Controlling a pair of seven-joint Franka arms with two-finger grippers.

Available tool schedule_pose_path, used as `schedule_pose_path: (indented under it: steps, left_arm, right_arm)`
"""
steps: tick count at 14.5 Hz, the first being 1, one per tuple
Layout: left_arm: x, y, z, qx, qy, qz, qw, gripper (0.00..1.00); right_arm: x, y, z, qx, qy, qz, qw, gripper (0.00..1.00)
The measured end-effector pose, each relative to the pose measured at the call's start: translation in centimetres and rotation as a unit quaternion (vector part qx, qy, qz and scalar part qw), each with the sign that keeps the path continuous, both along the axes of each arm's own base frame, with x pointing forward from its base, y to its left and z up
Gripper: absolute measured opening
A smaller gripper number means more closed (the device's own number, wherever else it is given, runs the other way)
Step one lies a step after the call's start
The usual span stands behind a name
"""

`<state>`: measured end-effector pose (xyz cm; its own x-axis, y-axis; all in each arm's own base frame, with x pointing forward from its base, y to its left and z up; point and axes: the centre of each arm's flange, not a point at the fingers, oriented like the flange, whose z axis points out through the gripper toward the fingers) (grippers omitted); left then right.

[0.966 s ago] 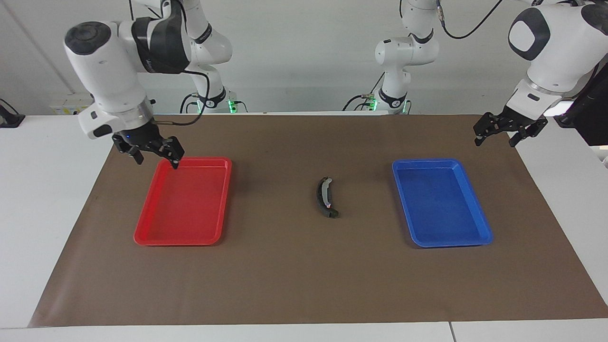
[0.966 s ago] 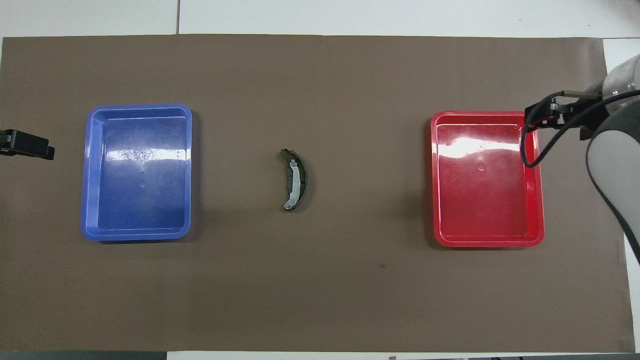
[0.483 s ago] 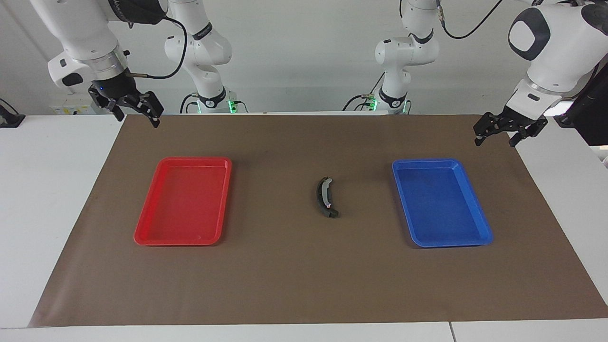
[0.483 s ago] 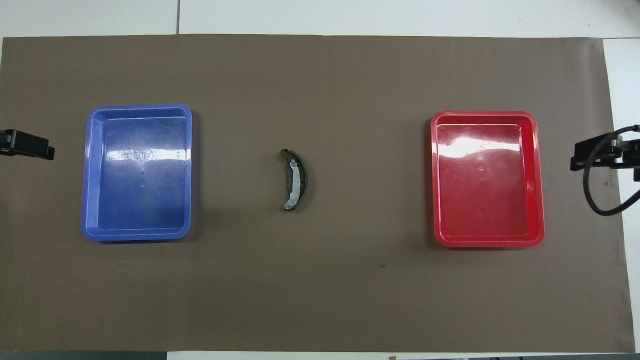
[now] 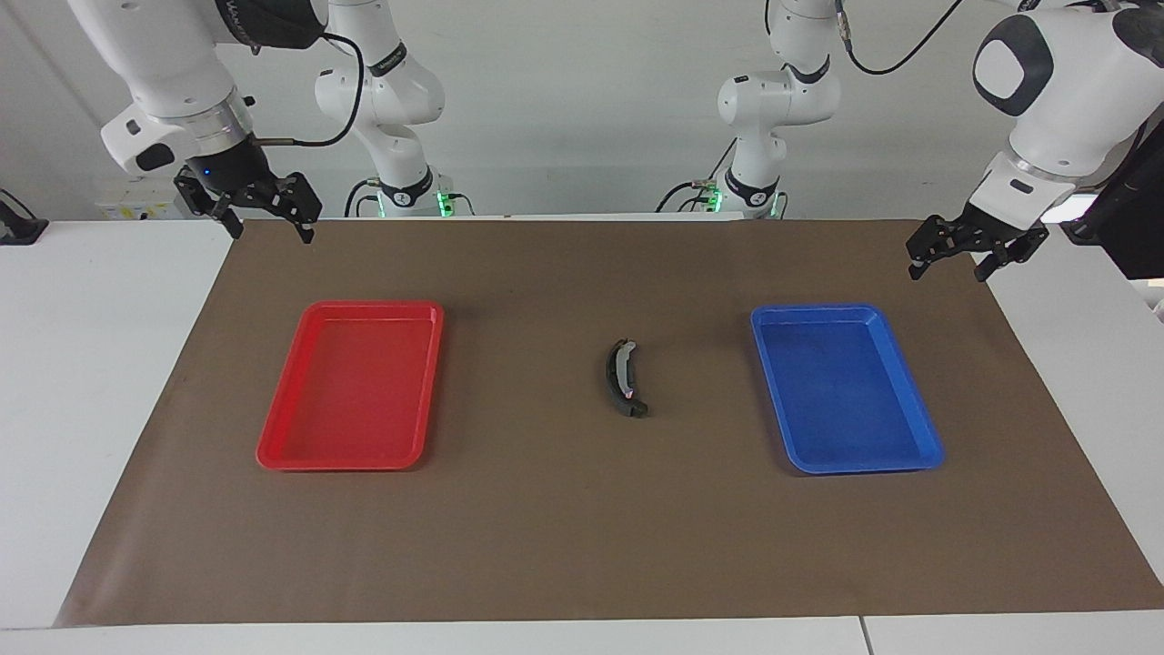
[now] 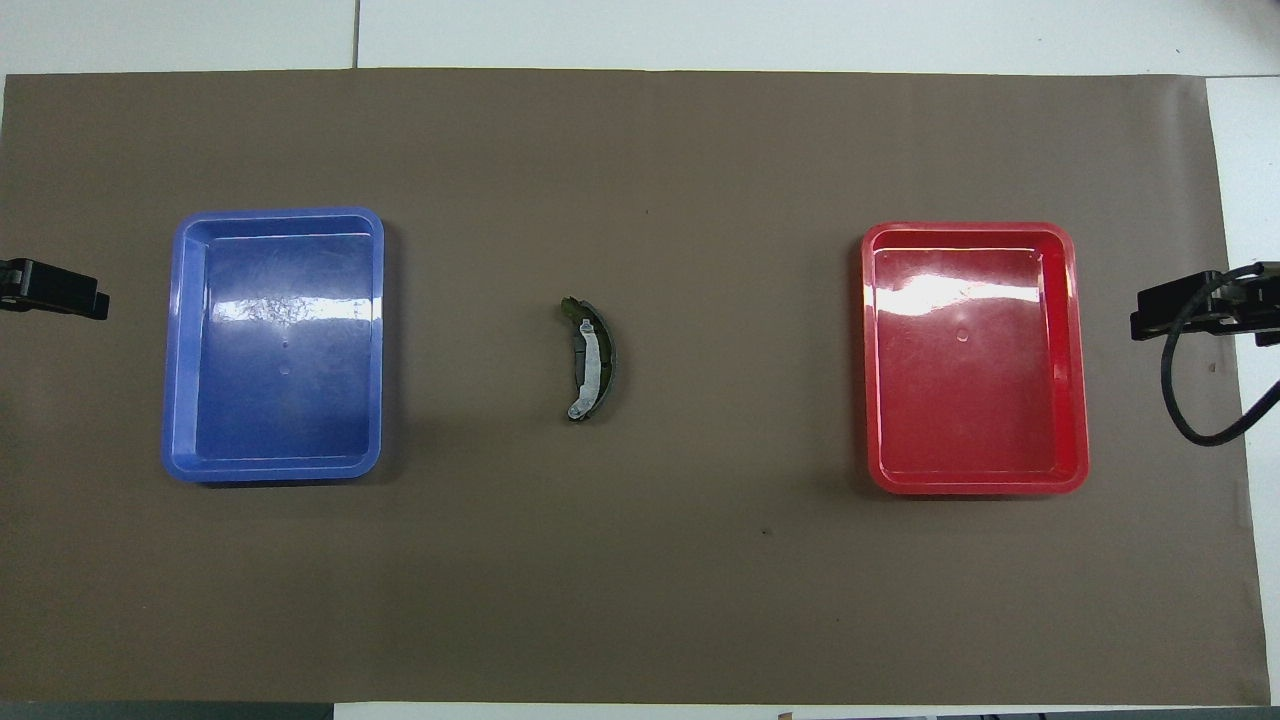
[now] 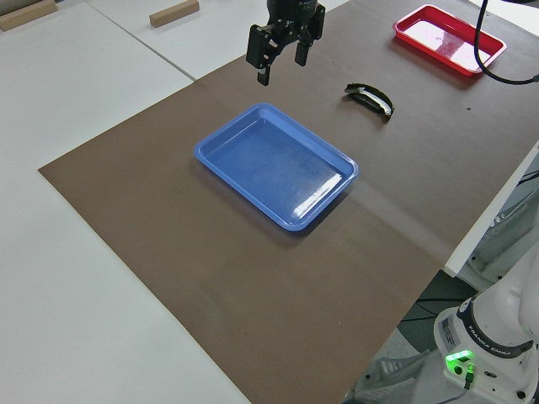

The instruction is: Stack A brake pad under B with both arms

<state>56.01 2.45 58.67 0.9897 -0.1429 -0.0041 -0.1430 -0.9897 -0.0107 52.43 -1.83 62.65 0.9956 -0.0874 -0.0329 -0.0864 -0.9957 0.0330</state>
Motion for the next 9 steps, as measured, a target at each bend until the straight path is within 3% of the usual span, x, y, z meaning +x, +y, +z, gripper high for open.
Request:
schedule_pose_path:
  steps: [9]
  left_arm:
    - [0.0, 0.0, 0.0, 0.0, 0.0, 0.0, 1.0, 1.0]
  right_arm:
    - [-0.01, -0.17, 0.0, 0.001, 0.0, 0.001, 1.0, 1.0]
